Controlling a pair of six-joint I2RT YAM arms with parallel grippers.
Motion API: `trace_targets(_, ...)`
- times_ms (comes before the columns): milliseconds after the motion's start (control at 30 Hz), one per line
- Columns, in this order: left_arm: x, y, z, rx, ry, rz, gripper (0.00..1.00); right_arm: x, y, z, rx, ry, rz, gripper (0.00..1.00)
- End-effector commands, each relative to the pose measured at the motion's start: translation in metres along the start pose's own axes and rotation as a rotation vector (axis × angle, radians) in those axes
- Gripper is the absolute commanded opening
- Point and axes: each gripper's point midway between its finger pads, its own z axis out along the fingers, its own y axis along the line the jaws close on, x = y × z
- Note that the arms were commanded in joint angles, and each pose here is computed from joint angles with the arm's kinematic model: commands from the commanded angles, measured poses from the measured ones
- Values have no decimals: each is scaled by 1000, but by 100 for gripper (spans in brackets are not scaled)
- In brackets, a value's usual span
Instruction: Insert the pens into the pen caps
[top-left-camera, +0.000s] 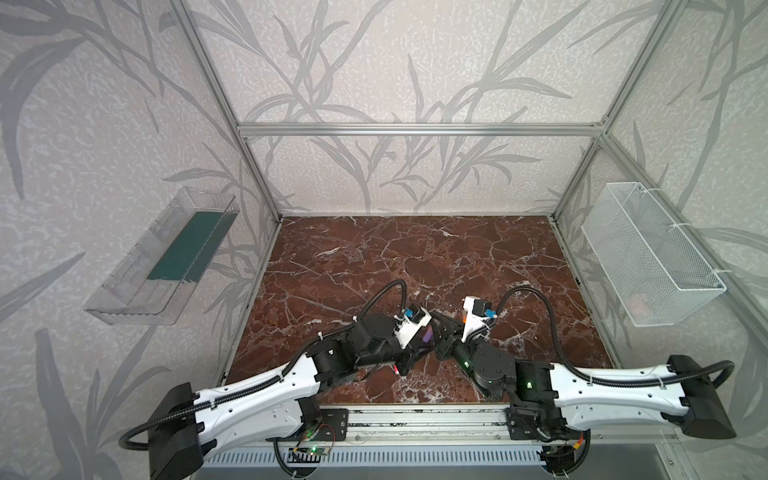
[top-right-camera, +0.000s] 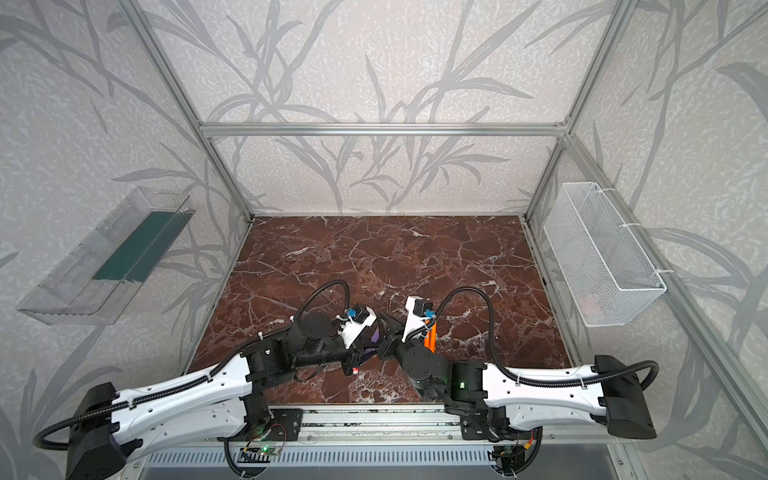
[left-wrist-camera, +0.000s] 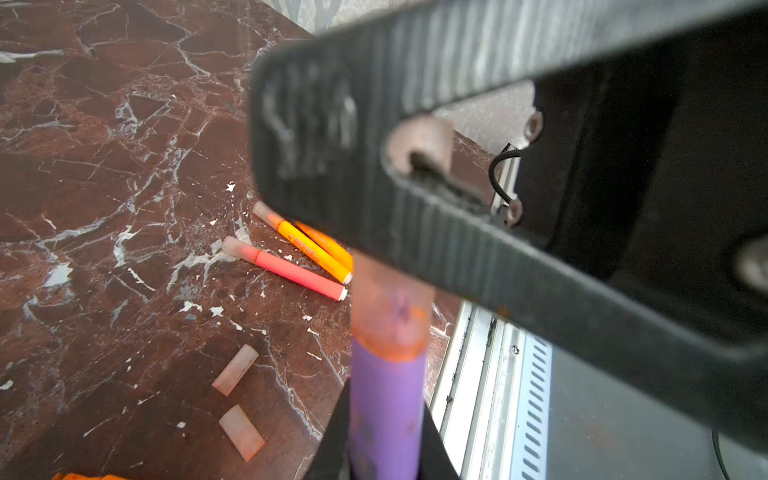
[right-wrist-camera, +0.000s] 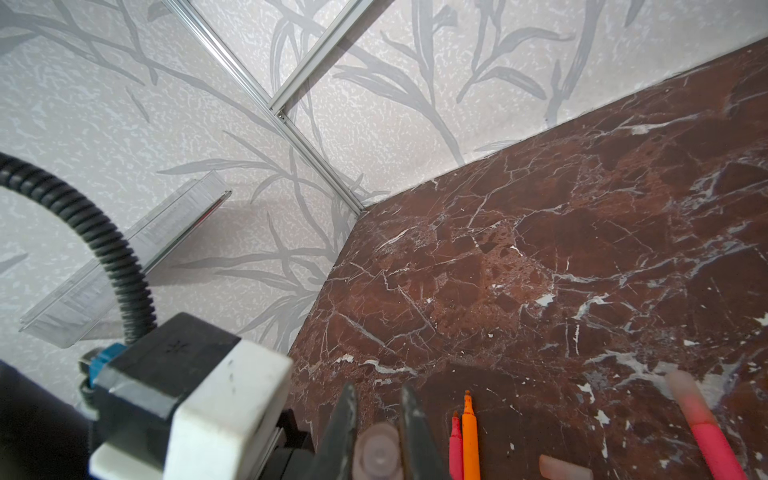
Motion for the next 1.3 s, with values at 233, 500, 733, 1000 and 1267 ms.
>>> trace_targets(233,-59,32,-12,-173,-250,-95,0,28,-27,-5,21,114,-177,38)
trace_targets(500,-58,31,-5,-160,-235,-83,0,24,-29,7,-3,126,-163,57)
trace_targets(733,-56,27,1,-139,-222,-78,0,21,-16,9,-94,123,-146,61)
trace_targets(1000,-52,24,3,-120,-220,-80,0,15,-17,10,-99,114,-131,60)
trace_targets(1267,-47,23,6,-113,-205,-78,0,-17,-14,-3,-112,21,-151,60)
